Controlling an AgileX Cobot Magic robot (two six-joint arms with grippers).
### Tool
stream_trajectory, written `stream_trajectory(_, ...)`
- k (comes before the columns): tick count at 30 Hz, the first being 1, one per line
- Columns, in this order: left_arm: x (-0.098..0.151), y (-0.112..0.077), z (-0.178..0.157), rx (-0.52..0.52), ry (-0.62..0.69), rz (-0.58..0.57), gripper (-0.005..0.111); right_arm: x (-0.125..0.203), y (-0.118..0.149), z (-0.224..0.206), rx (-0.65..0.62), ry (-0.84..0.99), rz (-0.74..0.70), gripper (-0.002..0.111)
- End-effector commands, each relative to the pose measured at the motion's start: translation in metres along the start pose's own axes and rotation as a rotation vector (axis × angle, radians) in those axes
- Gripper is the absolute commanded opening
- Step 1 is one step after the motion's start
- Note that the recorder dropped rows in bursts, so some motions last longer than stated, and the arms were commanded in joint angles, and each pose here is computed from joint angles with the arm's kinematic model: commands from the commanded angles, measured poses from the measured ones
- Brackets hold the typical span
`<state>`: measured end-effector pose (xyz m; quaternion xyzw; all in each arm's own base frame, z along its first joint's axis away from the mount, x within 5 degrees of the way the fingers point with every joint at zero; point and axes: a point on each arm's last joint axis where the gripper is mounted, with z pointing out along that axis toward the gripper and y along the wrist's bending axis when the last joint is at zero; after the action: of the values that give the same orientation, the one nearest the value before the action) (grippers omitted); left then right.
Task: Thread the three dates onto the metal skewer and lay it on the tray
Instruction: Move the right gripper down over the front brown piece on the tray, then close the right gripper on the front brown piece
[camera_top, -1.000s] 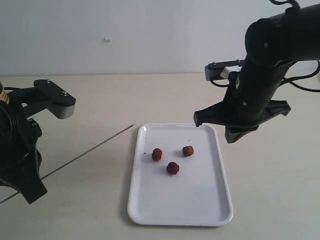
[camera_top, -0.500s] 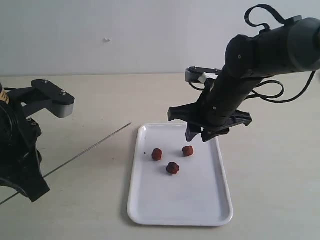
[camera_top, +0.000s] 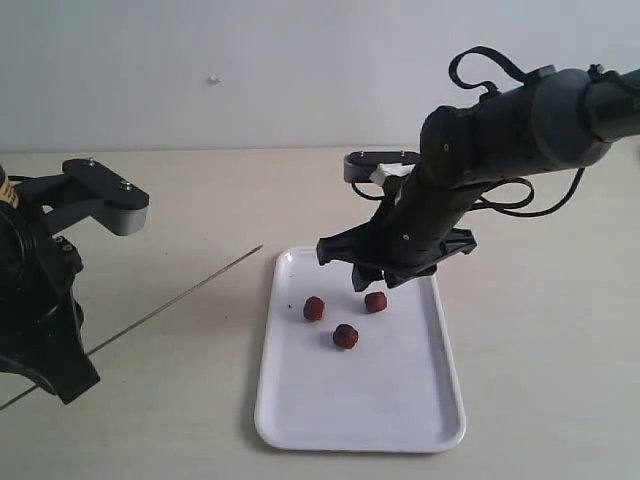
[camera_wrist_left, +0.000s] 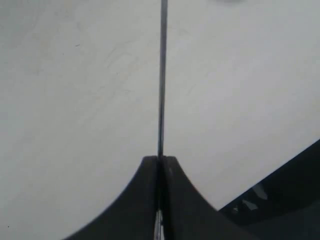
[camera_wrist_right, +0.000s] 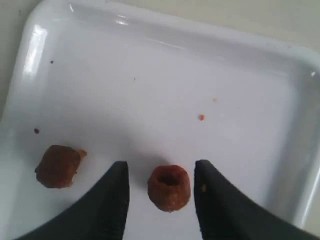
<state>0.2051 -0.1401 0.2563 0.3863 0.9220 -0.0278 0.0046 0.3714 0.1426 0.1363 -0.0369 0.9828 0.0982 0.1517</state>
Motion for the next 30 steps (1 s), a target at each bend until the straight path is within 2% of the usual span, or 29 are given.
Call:
stream_trajectory(1, 0.0, 0.0, 0.0, 0.004, 0.001, -0.01, 0.0, -0.004, 0.002, 0.0, 0.03, -0.038, -0.041, 0.043)
stream_trajectory(4, 0.0, 0.0, 0.0, 0.004, 0.001, -0.01, 0.0, -0.004, 0.001, -0.001, 0.035, -0.039, -0.036, 0.043)
stream_trajectory(12, 0.0, 0.0, 0.0, 0.004, 0.001, -0.01, 0.0, -0.002, 0.011, 0.001, 0.046, -0.064, -0.105, 0.054)
stream_trajectory(20, 0.0, 0.0, 0.0, 0.004, 0.001, -0.01, 0.0, 0.012, 0.006, 0.015, 0.042, -0.155, -0.09, 0.054)
stream_trajectory(30, 0.0, 0.0, 0.0, 0.004, 0.001, -0.01, 0.0, 0.019, 0.003, 0.019, 0.052, -0.15, -0.079, 0.054)
